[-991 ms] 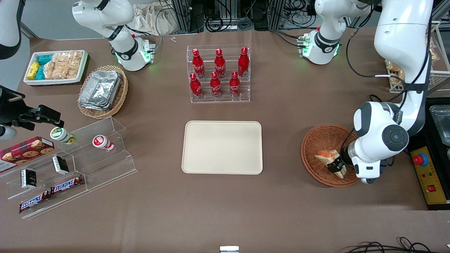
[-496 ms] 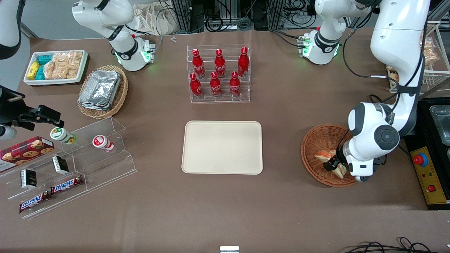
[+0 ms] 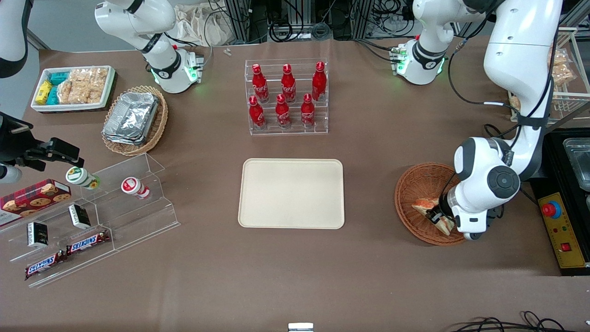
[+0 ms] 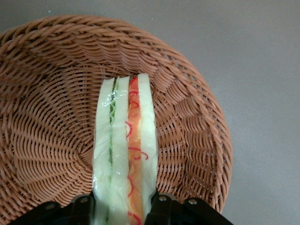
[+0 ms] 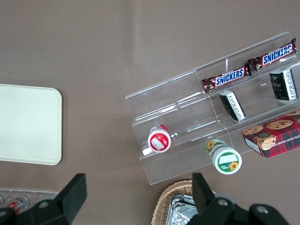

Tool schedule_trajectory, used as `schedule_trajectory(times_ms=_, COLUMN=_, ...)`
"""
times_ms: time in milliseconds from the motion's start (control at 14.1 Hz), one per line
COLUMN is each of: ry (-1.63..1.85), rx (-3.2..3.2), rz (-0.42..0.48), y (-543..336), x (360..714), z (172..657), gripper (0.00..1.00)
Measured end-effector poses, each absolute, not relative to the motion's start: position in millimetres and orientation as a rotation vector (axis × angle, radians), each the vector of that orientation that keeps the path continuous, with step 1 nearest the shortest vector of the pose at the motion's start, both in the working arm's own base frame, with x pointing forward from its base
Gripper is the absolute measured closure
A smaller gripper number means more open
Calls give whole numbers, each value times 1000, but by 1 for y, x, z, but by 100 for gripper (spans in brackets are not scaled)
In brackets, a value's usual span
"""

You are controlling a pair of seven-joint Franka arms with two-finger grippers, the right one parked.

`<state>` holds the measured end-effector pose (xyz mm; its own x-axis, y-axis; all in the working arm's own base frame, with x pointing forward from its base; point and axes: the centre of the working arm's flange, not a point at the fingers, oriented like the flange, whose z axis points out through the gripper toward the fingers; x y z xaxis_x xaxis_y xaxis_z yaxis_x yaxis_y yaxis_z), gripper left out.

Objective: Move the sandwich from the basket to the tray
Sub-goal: 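Lower the left gripper and grasp the wrapped sandwich, then lift the sandwich and carry it with the left gripper to the tray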

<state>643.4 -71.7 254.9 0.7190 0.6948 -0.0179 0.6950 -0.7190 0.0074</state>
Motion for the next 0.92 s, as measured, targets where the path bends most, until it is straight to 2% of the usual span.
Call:
schedule_trajectory(times_ms=212, ry=1170, rx=2893, rz=3, y=-72, x=650, z=268, gripper=67)
schedule_trajectory(times_ms=354, ry=1176, rx=2905, rz=-28, y=-72, x=657, z=292, gripper=72)
schedule_trajectory(times_ms=496, ry=1180, rx=2925, rz=-76, y=-71, x=665, z=335, gripper=81)
schedule_trajectory(times_ms=708, ry=1107, rx=2966, rz=-134, y=-80, x=671, z=404, gripper=81)
schedule_trajectory(times_ms=920, ry=866, rx=3038, rz=-193, y=-109, x=661, z=454, gripper=81)
